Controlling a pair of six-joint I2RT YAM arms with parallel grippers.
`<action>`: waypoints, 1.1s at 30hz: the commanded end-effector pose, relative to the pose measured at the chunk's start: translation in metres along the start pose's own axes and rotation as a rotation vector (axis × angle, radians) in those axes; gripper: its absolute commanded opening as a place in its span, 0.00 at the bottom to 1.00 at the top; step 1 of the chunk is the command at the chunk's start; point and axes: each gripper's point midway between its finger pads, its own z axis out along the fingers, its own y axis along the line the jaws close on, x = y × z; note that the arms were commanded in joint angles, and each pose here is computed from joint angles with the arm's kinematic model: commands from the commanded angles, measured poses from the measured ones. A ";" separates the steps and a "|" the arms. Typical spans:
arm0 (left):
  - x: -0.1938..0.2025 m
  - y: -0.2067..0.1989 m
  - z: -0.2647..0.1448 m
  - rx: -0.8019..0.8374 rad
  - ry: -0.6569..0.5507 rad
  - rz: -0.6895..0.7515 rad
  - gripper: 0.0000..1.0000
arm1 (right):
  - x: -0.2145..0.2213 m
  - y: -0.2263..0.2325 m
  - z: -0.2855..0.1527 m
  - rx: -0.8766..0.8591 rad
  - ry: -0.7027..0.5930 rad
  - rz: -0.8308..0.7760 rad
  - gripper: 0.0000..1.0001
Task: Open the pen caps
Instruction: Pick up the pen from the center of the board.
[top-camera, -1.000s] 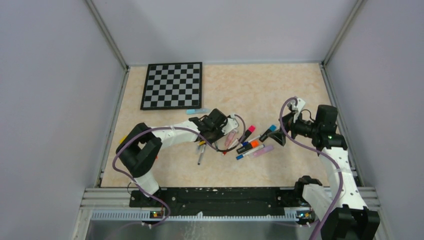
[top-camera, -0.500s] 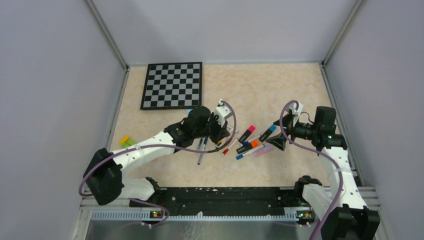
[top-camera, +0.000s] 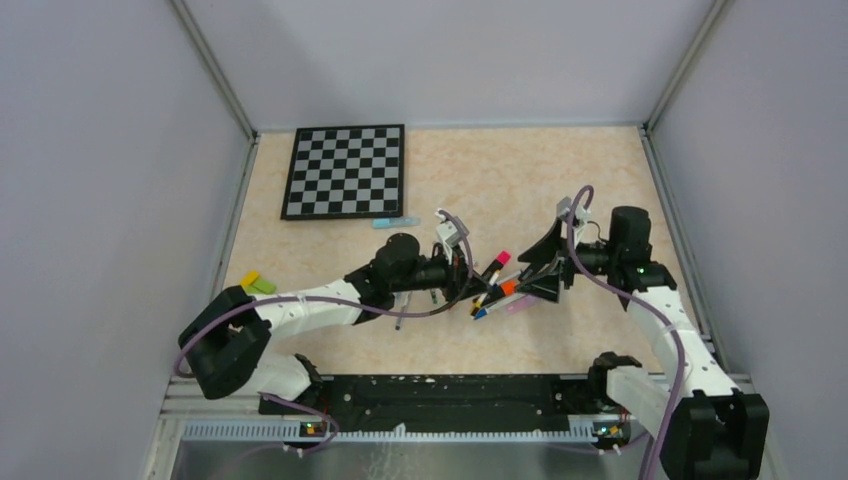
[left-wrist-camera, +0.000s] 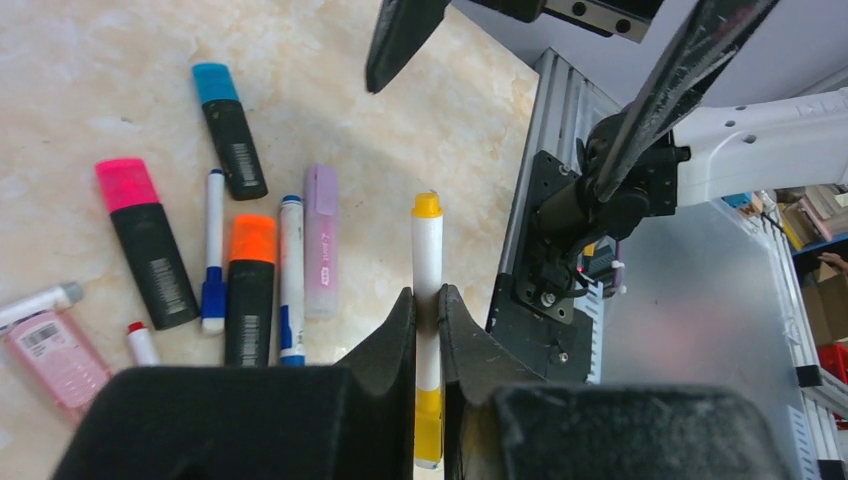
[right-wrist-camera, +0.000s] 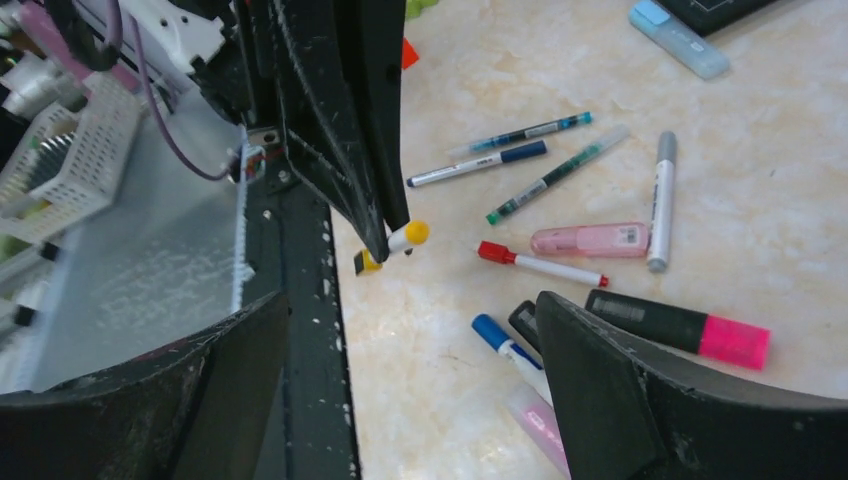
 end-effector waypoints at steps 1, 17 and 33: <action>-0.027 -0.022 0.012 0.083 -0.097 0.011 0.00 | -0.027 0.003 0.008 -0.078 -0.083 0.170 0.90; -0.024 -0.025 0.036 0.105 -0.116 -0.058 0.00 | -0.009 0.000 0.029 -0.103 -0.016 0.231 0.58; -0.025 -0.026 0.034 0.098 -0.138 -0.063 0.00 | -0.009 0.005 0.029 -0.138 -0.008 0.220 0.00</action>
